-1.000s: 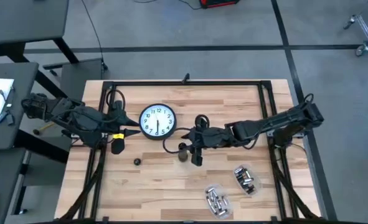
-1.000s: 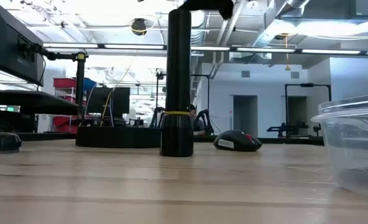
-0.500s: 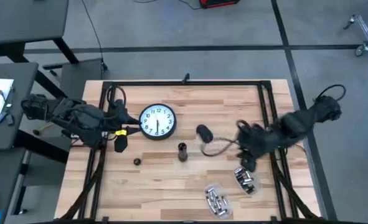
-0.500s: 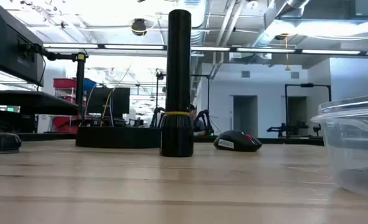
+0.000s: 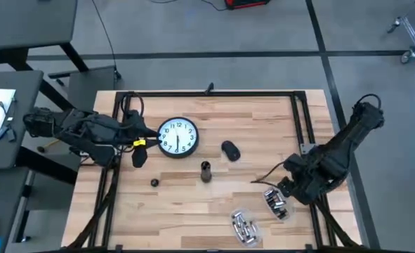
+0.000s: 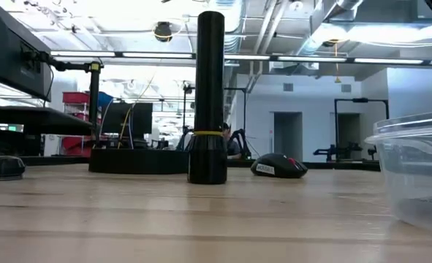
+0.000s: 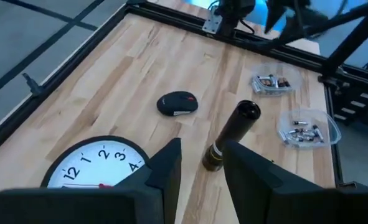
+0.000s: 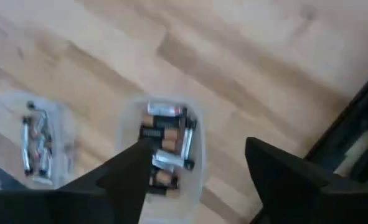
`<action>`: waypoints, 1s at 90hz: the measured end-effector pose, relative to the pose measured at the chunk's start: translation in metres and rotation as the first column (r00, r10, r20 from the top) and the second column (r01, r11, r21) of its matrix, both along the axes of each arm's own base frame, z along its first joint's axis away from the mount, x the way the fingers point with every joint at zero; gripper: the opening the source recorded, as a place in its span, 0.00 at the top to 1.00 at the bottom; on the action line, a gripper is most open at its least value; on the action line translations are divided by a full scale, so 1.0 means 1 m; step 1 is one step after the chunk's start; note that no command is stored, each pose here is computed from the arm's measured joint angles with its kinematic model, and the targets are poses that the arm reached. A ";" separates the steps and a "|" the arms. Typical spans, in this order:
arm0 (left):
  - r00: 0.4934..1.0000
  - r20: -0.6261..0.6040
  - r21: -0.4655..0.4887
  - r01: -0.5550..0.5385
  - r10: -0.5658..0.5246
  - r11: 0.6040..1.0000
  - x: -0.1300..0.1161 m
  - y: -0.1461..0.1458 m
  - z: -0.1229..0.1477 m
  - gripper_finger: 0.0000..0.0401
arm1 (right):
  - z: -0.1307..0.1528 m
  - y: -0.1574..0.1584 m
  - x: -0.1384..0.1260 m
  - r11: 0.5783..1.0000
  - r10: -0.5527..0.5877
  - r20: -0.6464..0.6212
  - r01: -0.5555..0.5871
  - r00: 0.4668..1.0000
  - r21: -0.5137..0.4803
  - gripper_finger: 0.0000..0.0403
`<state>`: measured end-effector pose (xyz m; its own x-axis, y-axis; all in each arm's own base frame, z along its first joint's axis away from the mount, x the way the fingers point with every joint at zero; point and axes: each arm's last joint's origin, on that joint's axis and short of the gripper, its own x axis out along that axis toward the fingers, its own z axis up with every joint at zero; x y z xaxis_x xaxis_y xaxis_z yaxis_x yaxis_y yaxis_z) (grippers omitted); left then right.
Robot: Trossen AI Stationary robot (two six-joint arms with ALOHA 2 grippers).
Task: Insert battery
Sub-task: Insert the brown battery into the black flashlight battery compartment
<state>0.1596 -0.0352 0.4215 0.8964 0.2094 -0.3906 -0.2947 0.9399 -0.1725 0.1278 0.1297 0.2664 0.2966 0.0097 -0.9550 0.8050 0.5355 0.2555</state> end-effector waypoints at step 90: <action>1.000 -0.001 -0.004 -0.005 0.005 1.000 0.000 0.001 0.000 0.76 | -0.094 0.049 0.023 0.790 0.610 -0.114 -0.614 0.784 0.002 0.67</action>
